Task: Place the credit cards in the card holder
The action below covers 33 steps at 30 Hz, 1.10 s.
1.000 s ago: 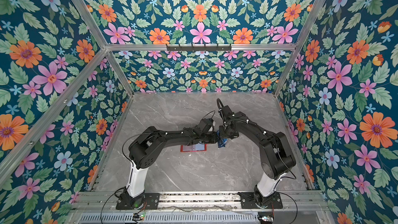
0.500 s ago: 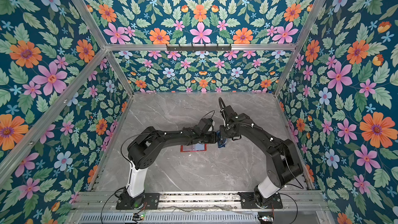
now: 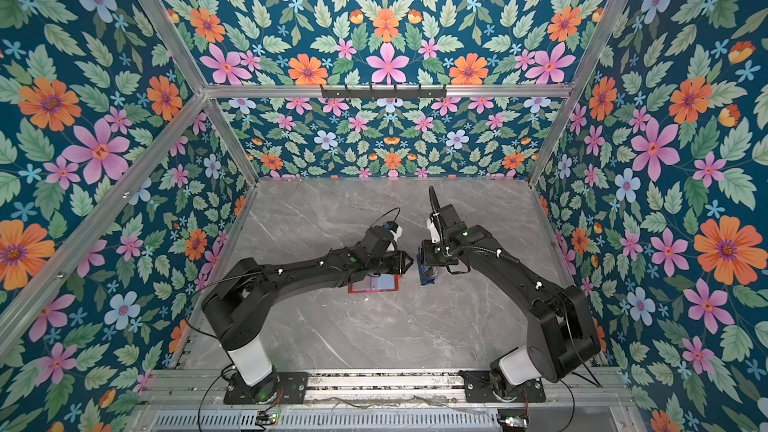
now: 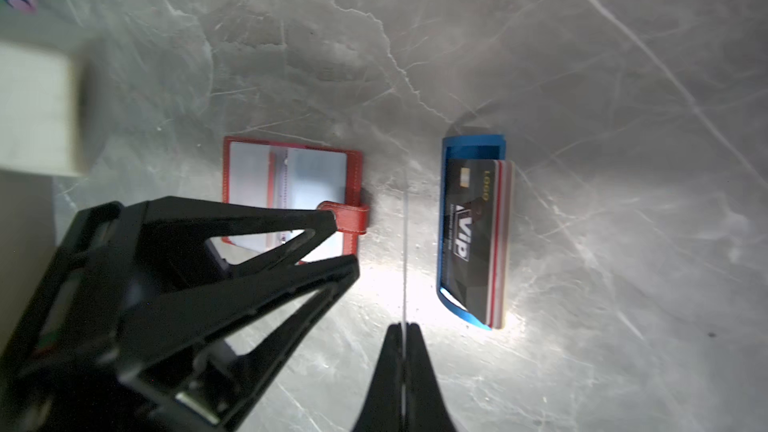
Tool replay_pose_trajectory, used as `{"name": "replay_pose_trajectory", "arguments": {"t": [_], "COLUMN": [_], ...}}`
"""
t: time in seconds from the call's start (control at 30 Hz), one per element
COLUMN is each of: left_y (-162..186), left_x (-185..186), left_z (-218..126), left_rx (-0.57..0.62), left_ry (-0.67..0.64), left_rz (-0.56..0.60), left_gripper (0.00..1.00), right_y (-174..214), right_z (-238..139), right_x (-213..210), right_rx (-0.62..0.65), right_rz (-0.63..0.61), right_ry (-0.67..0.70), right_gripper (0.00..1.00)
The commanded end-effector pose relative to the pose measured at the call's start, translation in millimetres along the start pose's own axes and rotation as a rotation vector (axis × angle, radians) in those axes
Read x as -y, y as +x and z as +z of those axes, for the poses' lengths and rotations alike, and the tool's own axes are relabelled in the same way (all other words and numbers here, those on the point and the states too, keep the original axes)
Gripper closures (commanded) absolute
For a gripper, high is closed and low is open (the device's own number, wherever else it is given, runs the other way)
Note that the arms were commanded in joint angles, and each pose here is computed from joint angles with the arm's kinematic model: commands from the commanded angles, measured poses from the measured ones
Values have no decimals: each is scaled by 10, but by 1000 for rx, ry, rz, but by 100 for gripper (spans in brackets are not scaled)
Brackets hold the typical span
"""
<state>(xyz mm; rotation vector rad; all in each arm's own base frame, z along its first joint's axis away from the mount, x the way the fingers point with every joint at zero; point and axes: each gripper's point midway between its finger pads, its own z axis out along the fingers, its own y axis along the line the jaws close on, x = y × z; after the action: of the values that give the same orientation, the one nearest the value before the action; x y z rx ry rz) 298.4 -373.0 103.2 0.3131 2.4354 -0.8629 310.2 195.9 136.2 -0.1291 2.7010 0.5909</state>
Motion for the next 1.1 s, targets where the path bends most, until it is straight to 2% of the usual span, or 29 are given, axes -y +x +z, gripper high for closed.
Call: {"name": "replay_pose_trajectory", "arguments": {"t": [0.0,0.3,0.5,0.83,1.07], "left_y": [-37,63,106,206,278], "left_x": [-229,-886,-1235,-1378,-1474], "left_z": [-150,-597,-767,-658,-571], "left_rx": [47,84,90,69,47], "left_ry": [-78,-191,-206,-117,-140], "left_rz": [5,-79,-153,-238,-273], "left_gripper": [62,64,69,88,95], "right_y": [-27,-5,24,120,181], "right_z": [25,260,469,830,952], "right_x": [-225,-568,-744,-860,-902], "right_rx": [5,-32,-80,-163,-201], "right_rz": [1,-12,-11,25,41], "right_ry": [-114,-229,-291,-356,-395], "right_gripper": [100,100,100,100,100]}}
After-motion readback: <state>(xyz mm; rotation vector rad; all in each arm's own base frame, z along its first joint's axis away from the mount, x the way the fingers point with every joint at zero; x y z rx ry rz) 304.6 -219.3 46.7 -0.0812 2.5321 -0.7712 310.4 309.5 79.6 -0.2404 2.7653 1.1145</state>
